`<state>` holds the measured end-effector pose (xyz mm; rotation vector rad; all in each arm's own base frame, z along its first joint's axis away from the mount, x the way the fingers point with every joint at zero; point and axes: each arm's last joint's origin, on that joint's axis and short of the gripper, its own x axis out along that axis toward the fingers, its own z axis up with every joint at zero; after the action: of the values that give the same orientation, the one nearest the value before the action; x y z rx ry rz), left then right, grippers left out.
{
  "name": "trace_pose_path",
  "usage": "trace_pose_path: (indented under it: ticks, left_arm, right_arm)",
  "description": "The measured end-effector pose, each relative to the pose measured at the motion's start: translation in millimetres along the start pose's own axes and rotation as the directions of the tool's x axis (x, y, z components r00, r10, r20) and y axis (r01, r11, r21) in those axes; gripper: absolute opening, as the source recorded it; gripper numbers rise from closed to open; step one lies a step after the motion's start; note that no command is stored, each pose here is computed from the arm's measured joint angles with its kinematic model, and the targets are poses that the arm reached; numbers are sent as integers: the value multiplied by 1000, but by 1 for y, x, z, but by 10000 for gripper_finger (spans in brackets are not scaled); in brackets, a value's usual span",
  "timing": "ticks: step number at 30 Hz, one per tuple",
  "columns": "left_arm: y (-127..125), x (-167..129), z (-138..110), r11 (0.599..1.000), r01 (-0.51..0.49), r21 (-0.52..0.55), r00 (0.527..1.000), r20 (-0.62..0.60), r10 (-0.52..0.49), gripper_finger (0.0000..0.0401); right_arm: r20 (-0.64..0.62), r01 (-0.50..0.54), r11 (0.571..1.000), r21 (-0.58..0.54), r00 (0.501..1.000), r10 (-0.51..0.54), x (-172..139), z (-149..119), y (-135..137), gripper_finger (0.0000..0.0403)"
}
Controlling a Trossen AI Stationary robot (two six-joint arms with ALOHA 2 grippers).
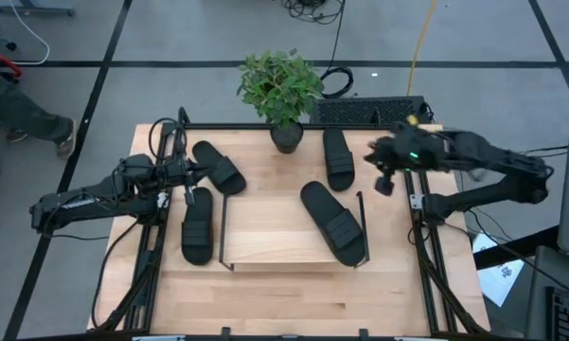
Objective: Pick and place slides into the shelf
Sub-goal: Put the black slipper on the shelf
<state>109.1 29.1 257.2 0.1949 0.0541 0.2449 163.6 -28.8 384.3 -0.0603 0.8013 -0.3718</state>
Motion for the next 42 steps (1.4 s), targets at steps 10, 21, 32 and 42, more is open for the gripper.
trace_pose_path:
  ticks: [10,21,32,42]
  left_arm:
    - [-1,0,-5,1000,10,-1,999,-47,-10,5]
    - [-3,-1,-13,1000,25,-8,991,-130,-26,5]
    - [-2,-1,-14,1000,-1,-27,990,-143,-3,5]
    - [-2,-1,-14,1000,-16,-24,989,-146,13,5]
  right_arm:
    - [-55,-224,972,64,972,228,16,51,-65,0]
    - [-334,-389,918,-77,878,344,50,53,-74,90]
    - [-298,-520,847,-115,831,470,51,59,-55,223]
    - [-257,-689,725,18,697,669,67,63,-33,235]
